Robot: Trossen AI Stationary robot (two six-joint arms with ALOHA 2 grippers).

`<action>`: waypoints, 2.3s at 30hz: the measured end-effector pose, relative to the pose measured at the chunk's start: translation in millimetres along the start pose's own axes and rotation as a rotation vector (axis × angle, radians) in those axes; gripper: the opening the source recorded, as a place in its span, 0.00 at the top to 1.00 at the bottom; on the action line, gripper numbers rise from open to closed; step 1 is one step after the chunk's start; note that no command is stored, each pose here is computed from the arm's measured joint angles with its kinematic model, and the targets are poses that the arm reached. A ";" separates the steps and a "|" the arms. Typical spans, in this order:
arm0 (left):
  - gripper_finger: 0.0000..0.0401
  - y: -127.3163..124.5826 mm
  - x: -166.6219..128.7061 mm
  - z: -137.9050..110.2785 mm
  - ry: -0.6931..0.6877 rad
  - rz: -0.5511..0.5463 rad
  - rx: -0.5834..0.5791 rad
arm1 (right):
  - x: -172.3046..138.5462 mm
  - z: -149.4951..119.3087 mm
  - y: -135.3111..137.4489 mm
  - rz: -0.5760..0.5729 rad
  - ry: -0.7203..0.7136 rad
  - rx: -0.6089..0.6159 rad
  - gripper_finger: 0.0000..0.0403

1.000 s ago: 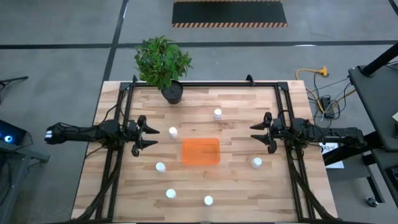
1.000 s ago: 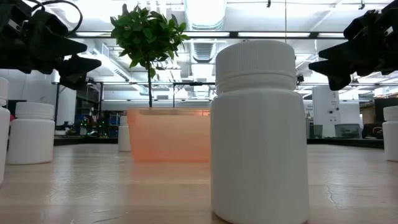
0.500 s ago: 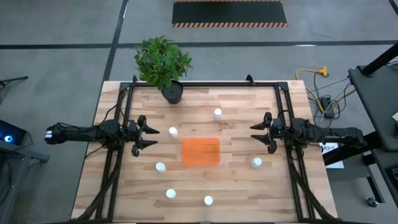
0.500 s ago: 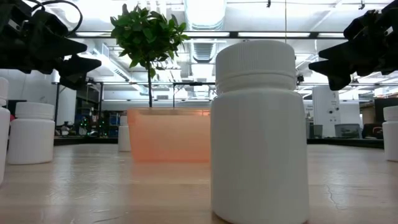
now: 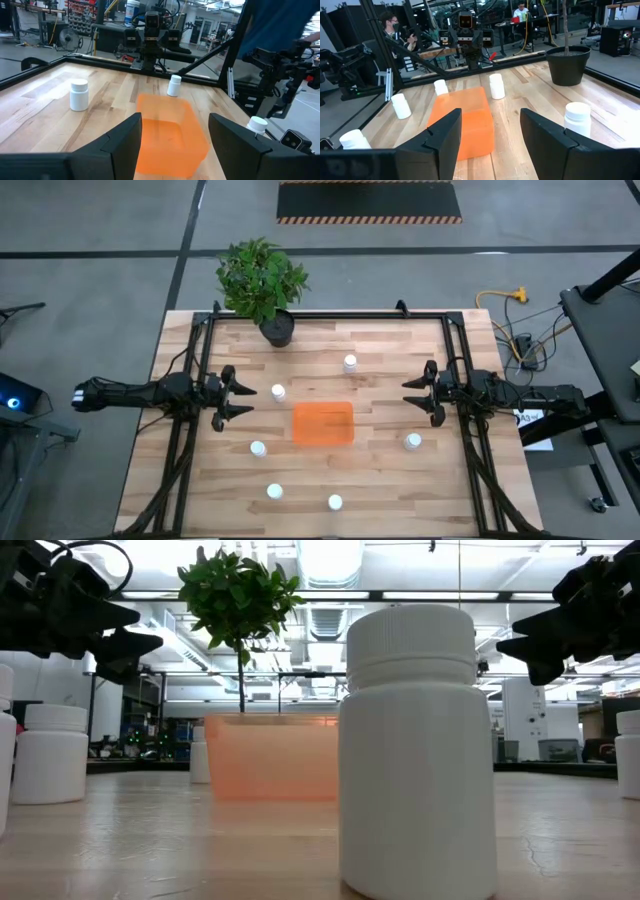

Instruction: Pick and place pill bottles into a basket

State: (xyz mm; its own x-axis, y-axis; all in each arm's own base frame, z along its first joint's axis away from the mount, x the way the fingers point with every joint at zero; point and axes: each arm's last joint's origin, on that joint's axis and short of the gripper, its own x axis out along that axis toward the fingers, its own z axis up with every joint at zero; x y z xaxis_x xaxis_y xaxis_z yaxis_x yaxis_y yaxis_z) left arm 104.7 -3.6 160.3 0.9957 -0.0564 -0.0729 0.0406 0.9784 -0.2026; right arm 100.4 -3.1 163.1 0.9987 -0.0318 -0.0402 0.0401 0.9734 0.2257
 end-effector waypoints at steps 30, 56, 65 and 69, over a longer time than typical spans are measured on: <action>0.47 0.0 0.0 0.1 -0.001 0.000 0.000 | 0.0 0.0 0.0 0.000 0.000 0.000 0.52; 0.47 0.0 0.0 0.1 0.000 0.000 0.000 | -4.0 26.8 6.1 0.089 -0.274 0.187 0.52; 0.47 0.0 0.0 0.0 -0.001 0.000 0.000 | -31.7 69.8 16.1 0.252 -0.796 0.155 0.52; 0.47 0.0 0.0 0.1 -0.001 0.000 0.000 | -50.9 83.0 19.1 0.331 -1.026 0.157 0.52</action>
State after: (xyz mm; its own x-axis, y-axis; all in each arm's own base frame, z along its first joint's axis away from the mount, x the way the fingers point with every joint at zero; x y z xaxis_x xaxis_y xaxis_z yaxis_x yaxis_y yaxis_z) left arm 104.7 -3.6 160.5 0.9958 -0.0560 -0.0722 0.0404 0.9785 -0.2022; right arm 53.0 -1.7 250.3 0.5089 -0.0189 0.8606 -0.3044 0.9312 0.2005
